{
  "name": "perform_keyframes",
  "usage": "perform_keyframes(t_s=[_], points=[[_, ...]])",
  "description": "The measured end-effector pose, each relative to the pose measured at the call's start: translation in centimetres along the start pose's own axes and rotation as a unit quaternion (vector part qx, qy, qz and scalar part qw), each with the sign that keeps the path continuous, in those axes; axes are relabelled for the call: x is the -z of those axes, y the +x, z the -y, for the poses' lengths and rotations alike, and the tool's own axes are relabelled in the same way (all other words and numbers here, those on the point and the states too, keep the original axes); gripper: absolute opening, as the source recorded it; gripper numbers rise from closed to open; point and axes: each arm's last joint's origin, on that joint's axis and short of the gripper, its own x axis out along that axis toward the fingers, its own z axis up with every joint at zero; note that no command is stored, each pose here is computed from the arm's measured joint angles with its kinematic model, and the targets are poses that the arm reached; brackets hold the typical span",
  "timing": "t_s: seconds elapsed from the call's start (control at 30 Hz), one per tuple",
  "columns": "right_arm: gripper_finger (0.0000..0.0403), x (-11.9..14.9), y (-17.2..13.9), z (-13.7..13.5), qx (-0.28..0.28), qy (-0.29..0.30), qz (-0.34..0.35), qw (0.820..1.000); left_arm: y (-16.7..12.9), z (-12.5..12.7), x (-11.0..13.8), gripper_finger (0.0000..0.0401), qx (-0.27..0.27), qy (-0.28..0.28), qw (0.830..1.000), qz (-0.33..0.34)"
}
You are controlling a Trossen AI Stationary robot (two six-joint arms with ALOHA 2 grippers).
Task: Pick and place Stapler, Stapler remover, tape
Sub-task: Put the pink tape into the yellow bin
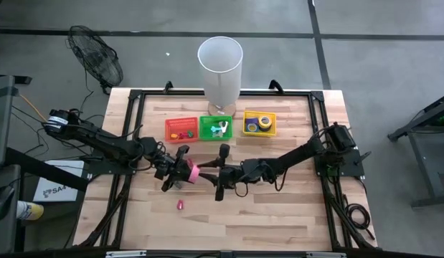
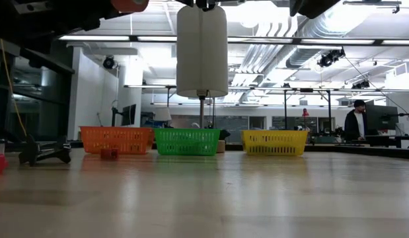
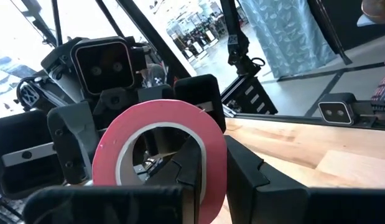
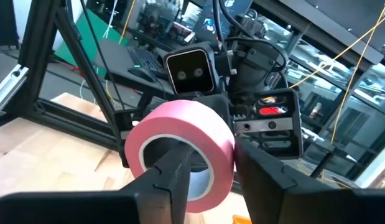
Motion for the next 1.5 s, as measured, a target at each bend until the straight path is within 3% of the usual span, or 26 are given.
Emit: perform_keyframes(t_s=[0.27, 0.37, 0.77, 1.0, 1.23, 1.4, 1.5], points=[[0.0031, 0.1, 0.0, 0.0, 0.003, -0.011, -0.004, 1.0, 0.0, 0.0, 0.0, 0.0036, 0.0, -0.013, 1.0, -0.001], [0.003, 0.1, 0.0, 0.0, 0.007, -0.013, -0.008, 1.0, 0.0, 0.0, 0.0, 0.0042, 0.001, -0.016, 1.0, -0.003], [0.0028, 0.8, 0.0, 0.2, 0.049, 0.013, -0.055, 0.997, 0.0, 0.0, 0.7, 0.0189, -0.047, -0.016, 0.996, -0.072], [0.0028, 1.4, -0.1, 0.3, 0.109, 0.014, -0.105, 0.988, -0.2, -0.1, 1.1, 0.0238, -0.08, -0.007, 0.99, -0.118], [0.0025, 2.3, -0.5, 0.7, 0.21, 0.0, -0.182, 0.961, -0.6, -0.1, 2.1, 0.0242, -0.15, -0.004, 0.963, -0.223], [0.0024, 3.1, -1.3, 1.4, 0.314, -0.008, -0.248, 0.916, -1.0, -0.3, 2.7, 0.0242, -0.22, 0.005, 0.927, -0.302], [0.0024, 3.4, -2.1, 2.3, 0.355, 0.002, -0.276, 0.893, -1.1, -0.3, 2.9, 0.0242, -0.231, 0.008, 0.918, -0.323]])
